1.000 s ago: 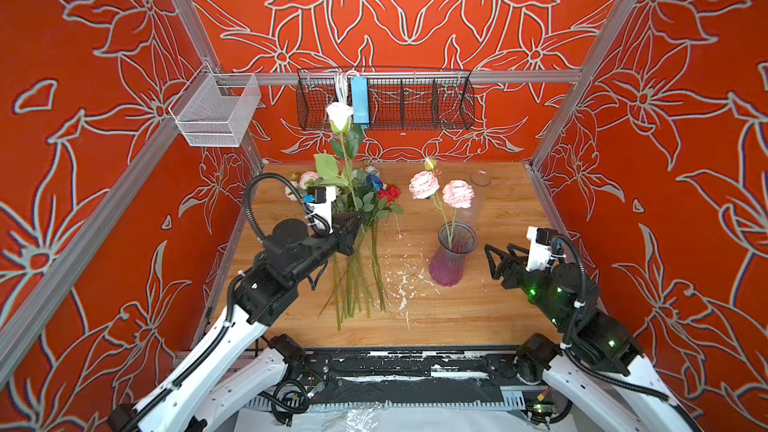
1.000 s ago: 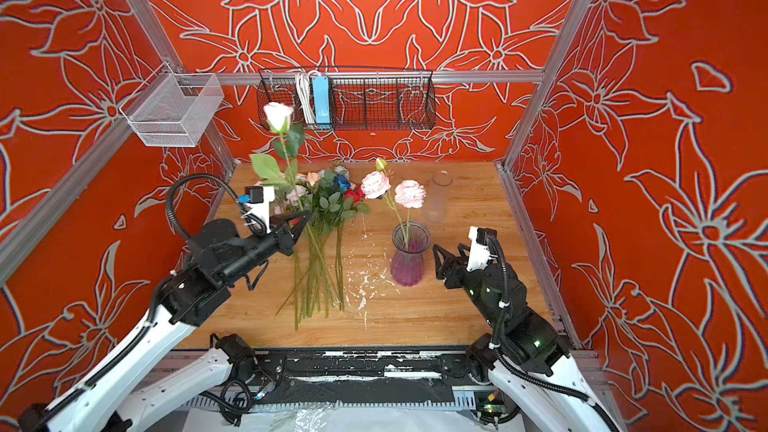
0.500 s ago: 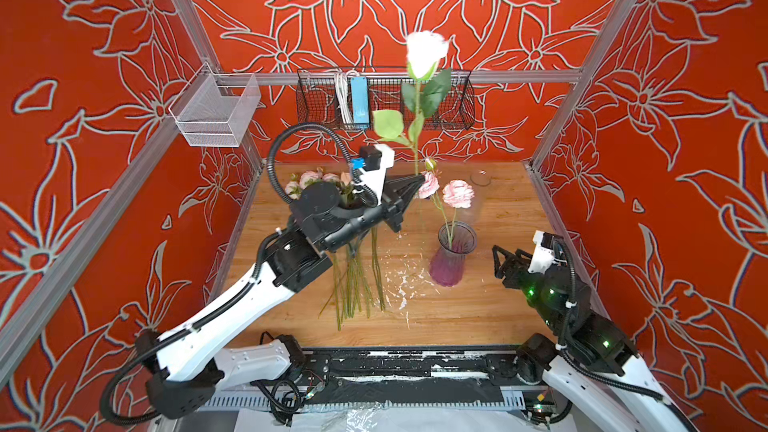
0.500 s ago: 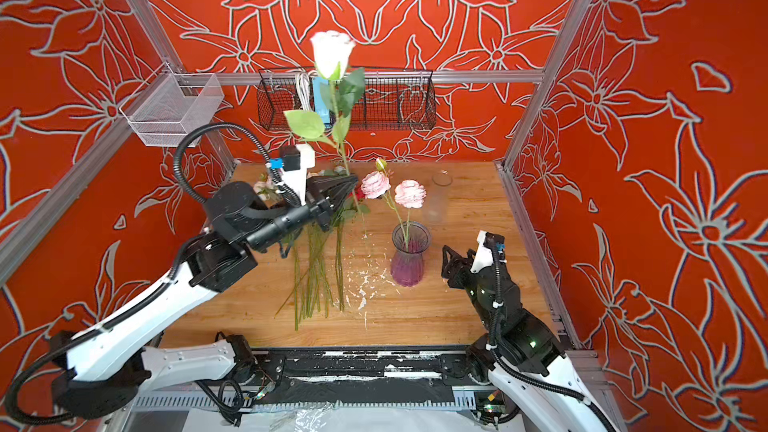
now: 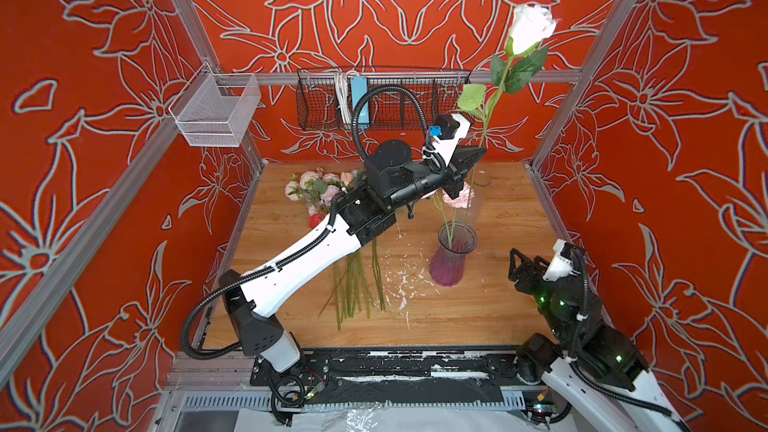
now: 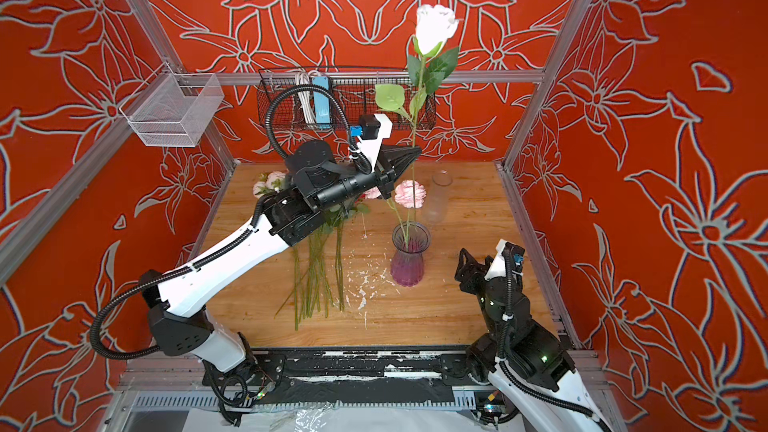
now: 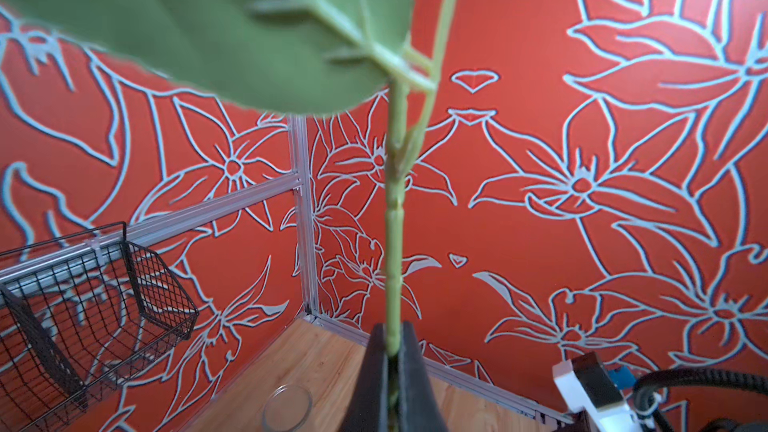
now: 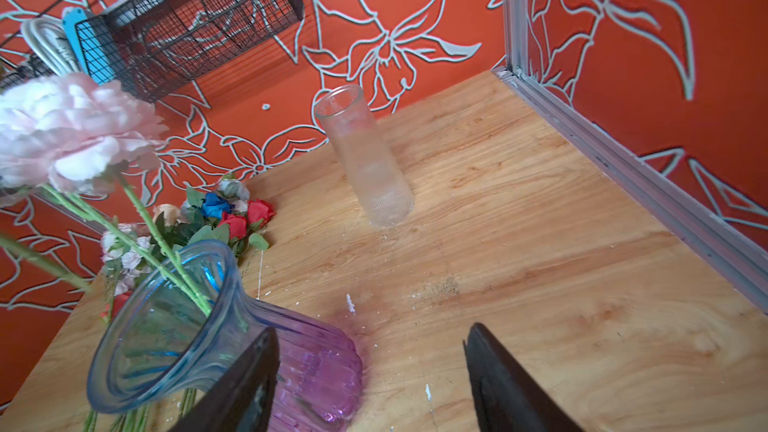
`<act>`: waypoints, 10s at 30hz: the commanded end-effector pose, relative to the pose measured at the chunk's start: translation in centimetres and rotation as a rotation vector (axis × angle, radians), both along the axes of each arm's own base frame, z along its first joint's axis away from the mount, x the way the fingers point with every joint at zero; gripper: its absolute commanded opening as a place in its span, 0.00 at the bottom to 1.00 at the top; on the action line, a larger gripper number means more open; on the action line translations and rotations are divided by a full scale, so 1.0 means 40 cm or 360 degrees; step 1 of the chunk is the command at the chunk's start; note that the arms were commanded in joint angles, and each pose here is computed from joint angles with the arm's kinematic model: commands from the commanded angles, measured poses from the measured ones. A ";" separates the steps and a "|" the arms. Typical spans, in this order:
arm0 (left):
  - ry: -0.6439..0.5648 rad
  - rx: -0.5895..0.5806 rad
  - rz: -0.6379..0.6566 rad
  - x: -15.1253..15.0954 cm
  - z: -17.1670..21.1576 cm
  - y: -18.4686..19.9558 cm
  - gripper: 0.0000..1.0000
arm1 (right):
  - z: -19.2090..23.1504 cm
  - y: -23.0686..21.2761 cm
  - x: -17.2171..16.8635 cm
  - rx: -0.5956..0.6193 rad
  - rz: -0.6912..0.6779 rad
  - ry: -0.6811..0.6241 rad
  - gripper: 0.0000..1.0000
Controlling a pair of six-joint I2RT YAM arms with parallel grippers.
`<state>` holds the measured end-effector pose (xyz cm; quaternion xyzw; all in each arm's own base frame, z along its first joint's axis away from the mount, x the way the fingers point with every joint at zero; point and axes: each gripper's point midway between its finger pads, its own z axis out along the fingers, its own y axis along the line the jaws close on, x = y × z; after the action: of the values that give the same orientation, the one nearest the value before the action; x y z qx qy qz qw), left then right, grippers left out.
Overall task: Arrange the flowers into the vase
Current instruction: 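Lift the white rose with the left gripper and carry it over the purple vase, then lower the white rose stem into the purple vase and open the left gripper, then draw the left gripper back over the flower bunch, then lower the left gripper onto a red rose stem in the bunch and close it, then lift the red rose with the left gripper toward the vase while the right gripper rises, then close the right gripper on the red rose stem while the left gripper opens, then lift the red rose with the right gripper over the vase while the left withdraws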
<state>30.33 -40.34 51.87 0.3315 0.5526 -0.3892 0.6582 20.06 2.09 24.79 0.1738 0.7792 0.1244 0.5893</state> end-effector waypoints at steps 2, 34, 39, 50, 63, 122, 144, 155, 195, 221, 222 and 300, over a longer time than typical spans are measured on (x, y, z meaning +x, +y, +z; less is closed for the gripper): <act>-0.0041 0.0052 0.0011 0.028 -0.050 -0.041 0.00 | 0.000 -0.020 -0.012 -0.0012 -0.0046 -0.0006 0.72; 0.0295 0.0343 0.0140 -0.012 -0.401 -0.051 0.34 | -0.016 0.046 0.014 -0.0039 0.0133 0.0090 0.74; 0.0302 0.0297 0.0136 -0.034 -0.371 -0.031 0.34 | -0.014 0.056 0.013 -0.0029 0.0168 0.0092 0.74; 0.0372 0.0178 0.0129 -0.104 -0.302 0.062 0.36 | -0.031 0.065 0.007 -0.0029 0.0207 0.0133 0.74; 0.0491 0.0154 0.0681 -0.120 -0.371 0.337 0.41 | -0.059 0.079 0.026 -0.0008 0.0204 0.0153 0.73; 0.2076 0.1402 0.1491 0.096 -1.188 0.656 0.26 | -0.235 0.129 0.026 0.0200 0.0235 0.0432 0.66; 0.1991 0.1278 0.1349 0.088 -1.058 0.578 0.04 | -0.226 0.135 0.032 0.0206 0.0244 0.0412 0.65; 0.2056 0.1160 0.1233 0.086 -1.073 0.534 0.09 | -0.230 0.135 0.031 0.0217 0.0242 0.0415 0.65; 0.2186 0.1329 0.1224 0.034 -1.205 0.559 0.05 | -0.238 0.137 0.035 0.0221 0.0235 0.0436 0.65; 0.1033 0.0205 0.0451 -0.137 -0.566 0.494 0.00 | 0.063 0.221 0.041 0.0053 0.0672 -0.0042 0.67; 0.0969 0.0182 0.0428 -0.146 -0.536 0.490 0.00 | 0.082 0.231 0.034 0.0054 0.0723 -0.0080 0.68; 0.0823 -0.0290 0.1386 -0.139 -0.488 0.671 0.60 | 0.543 0.285 0.192 -0.0519 0.0672 -0.0444 0.00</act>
<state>24.60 -14.50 32.59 -0.0674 0.7482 -0.2055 0.6272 26.34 14.33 49.43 -0.1154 0.6897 0.1931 0.6883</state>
